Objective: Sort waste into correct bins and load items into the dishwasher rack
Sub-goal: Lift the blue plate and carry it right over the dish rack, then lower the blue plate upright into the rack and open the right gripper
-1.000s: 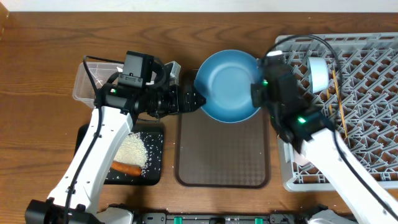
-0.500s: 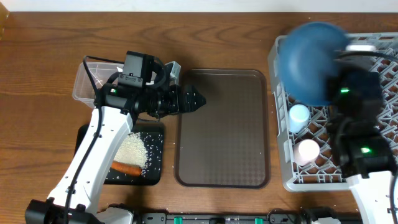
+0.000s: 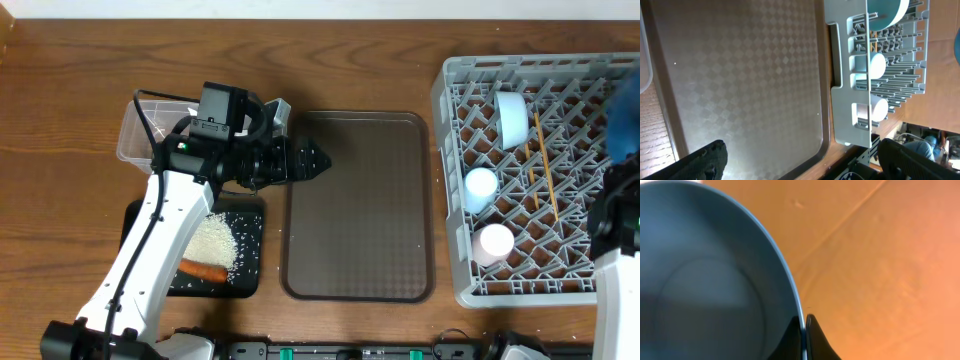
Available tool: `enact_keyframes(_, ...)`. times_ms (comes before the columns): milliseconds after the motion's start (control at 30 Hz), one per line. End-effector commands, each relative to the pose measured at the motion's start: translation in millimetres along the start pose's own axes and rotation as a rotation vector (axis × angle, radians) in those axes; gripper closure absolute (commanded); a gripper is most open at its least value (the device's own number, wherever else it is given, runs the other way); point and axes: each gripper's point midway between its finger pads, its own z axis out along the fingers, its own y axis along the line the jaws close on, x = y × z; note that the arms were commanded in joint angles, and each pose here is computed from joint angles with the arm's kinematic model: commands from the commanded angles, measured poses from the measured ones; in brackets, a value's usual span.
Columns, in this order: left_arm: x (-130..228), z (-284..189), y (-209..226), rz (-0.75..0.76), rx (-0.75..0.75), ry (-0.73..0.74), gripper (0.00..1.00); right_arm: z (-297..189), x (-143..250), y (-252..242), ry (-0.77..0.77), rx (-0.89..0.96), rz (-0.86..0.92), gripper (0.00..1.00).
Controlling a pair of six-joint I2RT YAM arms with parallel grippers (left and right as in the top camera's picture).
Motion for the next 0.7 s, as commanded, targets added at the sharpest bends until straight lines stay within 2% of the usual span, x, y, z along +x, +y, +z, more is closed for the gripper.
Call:
enact_keyframes(0,-2.3,-3.8,-1.3,0.016,-0.005,-0.015,0.02,14.0,15.9,-11.5,0.098,0.105,-0.156,0.99)
enact_keyframes(133,-2.4,-3.8,-1.2,0.017,-0.005,-0.015,0.02,35.7,33.6,-2.2,0.180,0.140,-0.288,0.99)
enact_keyframes(300,-2.3,-3.8,-1.3,0.017,-0.005,-0.015,0.02,52.1,45.2,1.6,0.249,0.202,-0.373,0.99)
enact_keyframes(400,-2.3,-3.8,-1.3,0.017,-0.005,-0.015,0.02,61.1,53.4,13.2,0.278,0.184,-0.467,0.99)
enact_keyframes(667,-2.3,-3.8,-1.3,0.016,-0.005,-0.015,0.02,70.7,69.4,55.0,0.307,0.102,-0.582,0.99)
